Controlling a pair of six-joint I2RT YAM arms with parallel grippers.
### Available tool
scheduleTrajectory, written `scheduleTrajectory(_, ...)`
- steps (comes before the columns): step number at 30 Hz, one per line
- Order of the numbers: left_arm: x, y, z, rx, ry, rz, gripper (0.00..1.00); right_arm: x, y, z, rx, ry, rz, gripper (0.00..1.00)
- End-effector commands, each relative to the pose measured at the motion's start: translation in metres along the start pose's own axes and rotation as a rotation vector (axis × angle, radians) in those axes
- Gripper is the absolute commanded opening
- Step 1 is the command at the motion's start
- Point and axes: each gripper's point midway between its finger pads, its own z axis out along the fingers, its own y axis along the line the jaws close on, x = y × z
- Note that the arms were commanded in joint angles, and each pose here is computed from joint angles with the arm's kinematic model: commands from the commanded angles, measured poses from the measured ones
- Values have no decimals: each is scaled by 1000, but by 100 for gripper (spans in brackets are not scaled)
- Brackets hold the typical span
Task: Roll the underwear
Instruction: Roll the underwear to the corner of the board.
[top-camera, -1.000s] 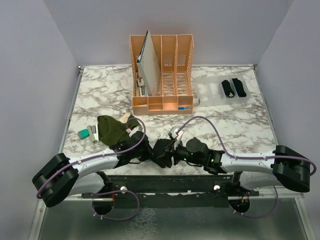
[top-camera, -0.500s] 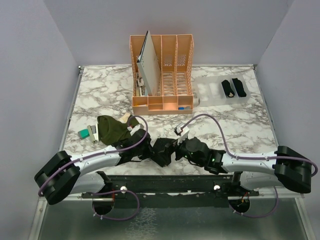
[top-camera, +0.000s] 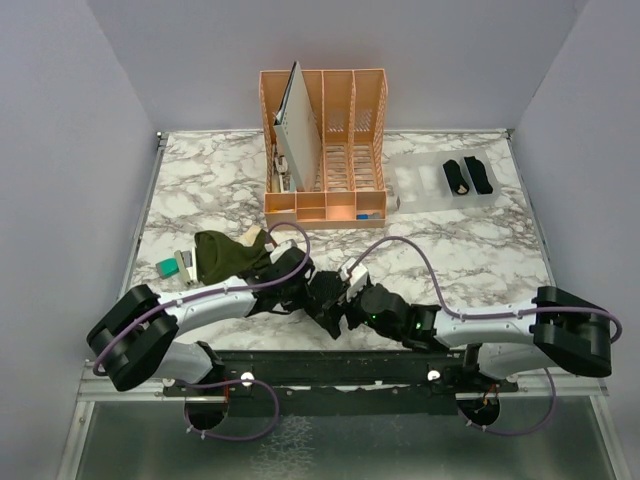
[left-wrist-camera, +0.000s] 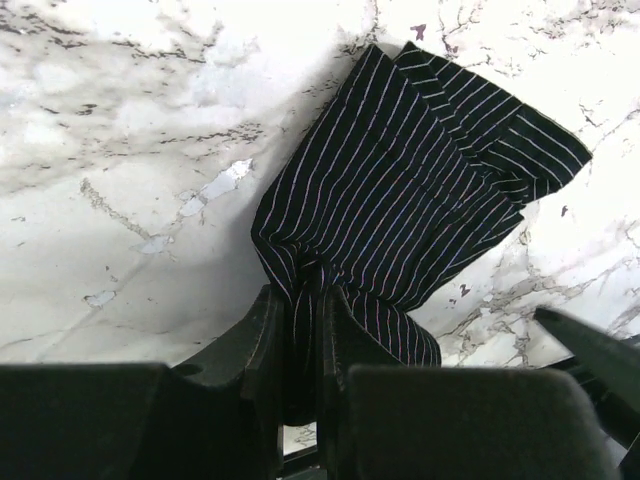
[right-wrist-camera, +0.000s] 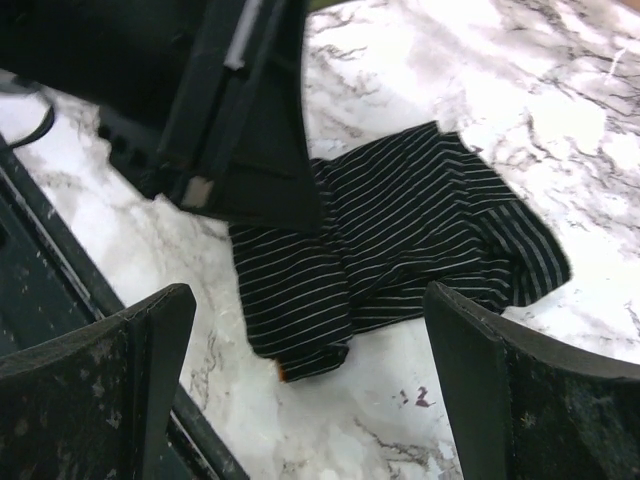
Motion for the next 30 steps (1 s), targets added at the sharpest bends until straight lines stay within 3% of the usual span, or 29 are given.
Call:
scheduleTrajectory(1,7,19,5,-87,28,56,0,-8,2,-3,66,-72,-99,99)
scheduleTrajectory(8,6,18,4,-59,8,26,0,-6,20,-22,-46,-216,-221,96)
scheduleTrajectory(20,12,19,7,-62,33,9,0,14,37,-5,-10,-153,-585,88)
scheduleTrajectory(30,13,19,6,-61,34,-29,0,26,35,23,101,-129,-617,75)
